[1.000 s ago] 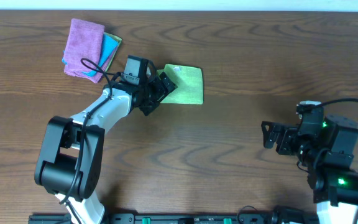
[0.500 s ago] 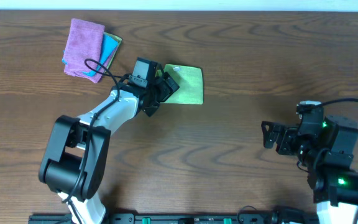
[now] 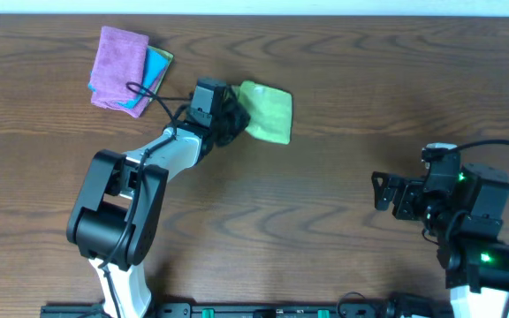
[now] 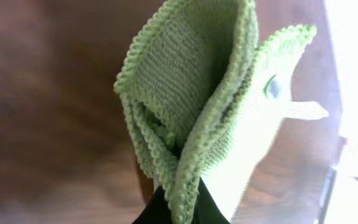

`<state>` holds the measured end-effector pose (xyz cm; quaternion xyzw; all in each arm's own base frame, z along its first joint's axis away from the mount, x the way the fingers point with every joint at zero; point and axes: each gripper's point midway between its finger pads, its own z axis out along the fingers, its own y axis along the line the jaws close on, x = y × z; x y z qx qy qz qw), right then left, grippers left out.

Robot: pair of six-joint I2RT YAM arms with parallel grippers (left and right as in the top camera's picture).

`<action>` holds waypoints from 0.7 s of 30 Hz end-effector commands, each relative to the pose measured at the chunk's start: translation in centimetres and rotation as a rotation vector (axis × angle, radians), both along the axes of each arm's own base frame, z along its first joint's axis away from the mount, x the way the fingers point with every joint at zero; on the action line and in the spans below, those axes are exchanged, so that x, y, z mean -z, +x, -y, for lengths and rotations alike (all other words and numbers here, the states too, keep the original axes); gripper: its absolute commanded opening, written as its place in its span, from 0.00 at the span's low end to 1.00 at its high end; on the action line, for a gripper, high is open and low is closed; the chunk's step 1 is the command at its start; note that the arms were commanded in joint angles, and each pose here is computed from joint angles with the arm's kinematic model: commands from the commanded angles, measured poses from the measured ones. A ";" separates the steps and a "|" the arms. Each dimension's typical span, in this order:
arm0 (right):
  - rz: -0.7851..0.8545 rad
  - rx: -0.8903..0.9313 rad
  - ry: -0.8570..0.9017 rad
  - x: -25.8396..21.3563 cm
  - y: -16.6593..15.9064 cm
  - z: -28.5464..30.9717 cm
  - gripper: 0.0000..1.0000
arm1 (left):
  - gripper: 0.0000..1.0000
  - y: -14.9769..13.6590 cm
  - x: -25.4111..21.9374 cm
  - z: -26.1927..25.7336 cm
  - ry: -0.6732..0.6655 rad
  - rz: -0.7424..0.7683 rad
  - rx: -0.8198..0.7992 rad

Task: Fold the cloth
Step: 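Lift the folded green cloth with the left gripper, then carry the green cloth leftward over the stack of colored cloths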

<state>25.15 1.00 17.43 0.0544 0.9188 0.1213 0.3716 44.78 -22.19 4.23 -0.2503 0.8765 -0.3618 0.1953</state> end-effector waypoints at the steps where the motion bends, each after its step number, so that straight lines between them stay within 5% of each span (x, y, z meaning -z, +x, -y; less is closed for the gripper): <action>1: -0.008 0.012 0.015 0.2 -0.1 0.1 0.99 | 0.06 2.9 -4.4 -0.4 0.005 0.146 0.041; 9: -0.008 0.012 0.015 0.2 -0.1 0.1 0.99 | 0.06 11.0 -16.8 -13.3 0.234 0.324 -0.168; 21: -0.008 0.012 0.015 0.2 -0.1 0.1 0.99 | 0.06 13.1 -19.3 -24.5 0.318 0.373 -0.380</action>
